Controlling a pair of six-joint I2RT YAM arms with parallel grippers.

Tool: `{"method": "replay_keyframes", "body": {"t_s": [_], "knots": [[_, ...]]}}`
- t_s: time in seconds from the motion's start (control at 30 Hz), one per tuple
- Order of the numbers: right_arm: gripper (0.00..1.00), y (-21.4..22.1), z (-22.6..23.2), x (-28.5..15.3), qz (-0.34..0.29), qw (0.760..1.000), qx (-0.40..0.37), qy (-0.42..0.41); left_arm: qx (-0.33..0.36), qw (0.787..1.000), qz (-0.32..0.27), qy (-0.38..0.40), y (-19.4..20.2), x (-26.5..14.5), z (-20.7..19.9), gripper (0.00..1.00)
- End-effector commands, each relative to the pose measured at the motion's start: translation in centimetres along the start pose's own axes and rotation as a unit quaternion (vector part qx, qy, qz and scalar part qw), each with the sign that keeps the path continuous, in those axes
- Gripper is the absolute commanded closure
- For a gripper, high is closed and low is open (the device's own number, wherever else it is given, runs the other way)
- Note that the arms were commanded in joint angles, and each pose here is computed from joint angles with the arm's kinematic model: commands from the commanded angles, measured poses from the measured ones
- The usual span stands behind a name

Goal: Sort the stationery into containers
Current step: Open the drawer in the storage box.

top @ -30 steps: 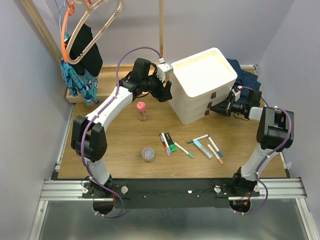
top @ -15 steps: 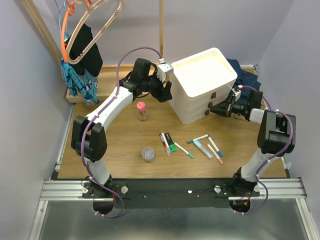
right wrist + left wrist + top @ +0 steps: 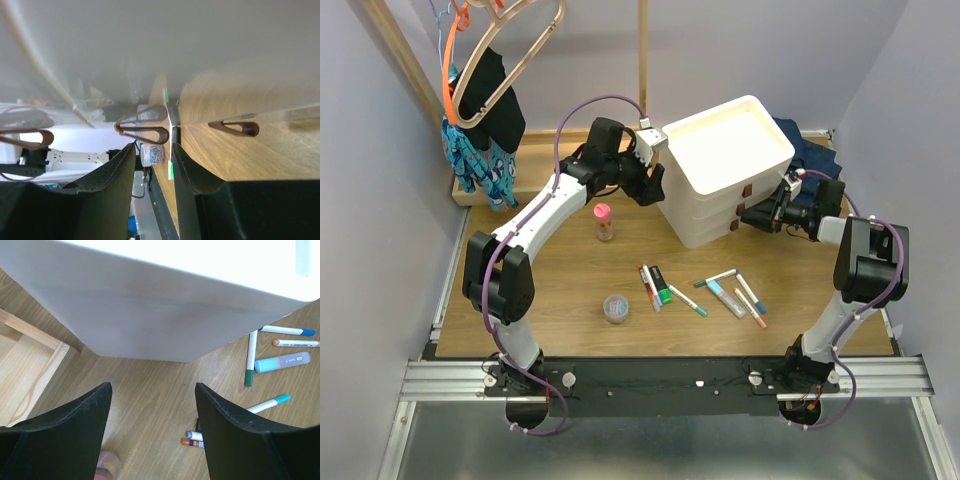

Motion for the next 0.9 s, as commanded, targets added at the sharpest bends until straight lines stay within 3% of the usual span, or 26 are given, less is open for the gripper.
{"method": "replay_keyframes", "body": {"t_s": [0.0,0.47,0.67,0.83,0.87], "knots": [[0.58,-1.7,0.4,0.6,-0.017,1.000,-0.021,-0.011,0.008,1.000,0.008,0.000,0.1,0.0,-0.5,0.23],[0.65,-1.6,-0.2,0.9,-0.028,0.999,-0.022,-0.024,0.008,1.000,0.011,0.002,0.1,0.5,-0.5,0.23],[0.89,-1.1,-0.2,0.7,-0.016,0.999,-0.025,-0.029,0.011,1.000,0.014,0.002,0.1,0.4,-0.6,0.23],[0.98,0.6,0.4,0.0,0.016,1.000,-0.011,-0.013,0.014,1.000,0.015,0.000,0.0,0.3,-0.7,0.23],[0.99,0.7,0.6,-0.2,0.021,0.998,-0.049,-0.012,0.017,1.000,0.014,0.000,-0.1,0.2,-0.7,0.23]]}}
Point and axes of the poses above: each gripper's point midway between its finger pads, its own x axis out along the fingers, its own z axis along the line the jaws close on, y = z × x, the point moved 7 cm from there along -x, back along the fingers, and after that the axes turned 12 degrees about x, right-handed, at the moved point
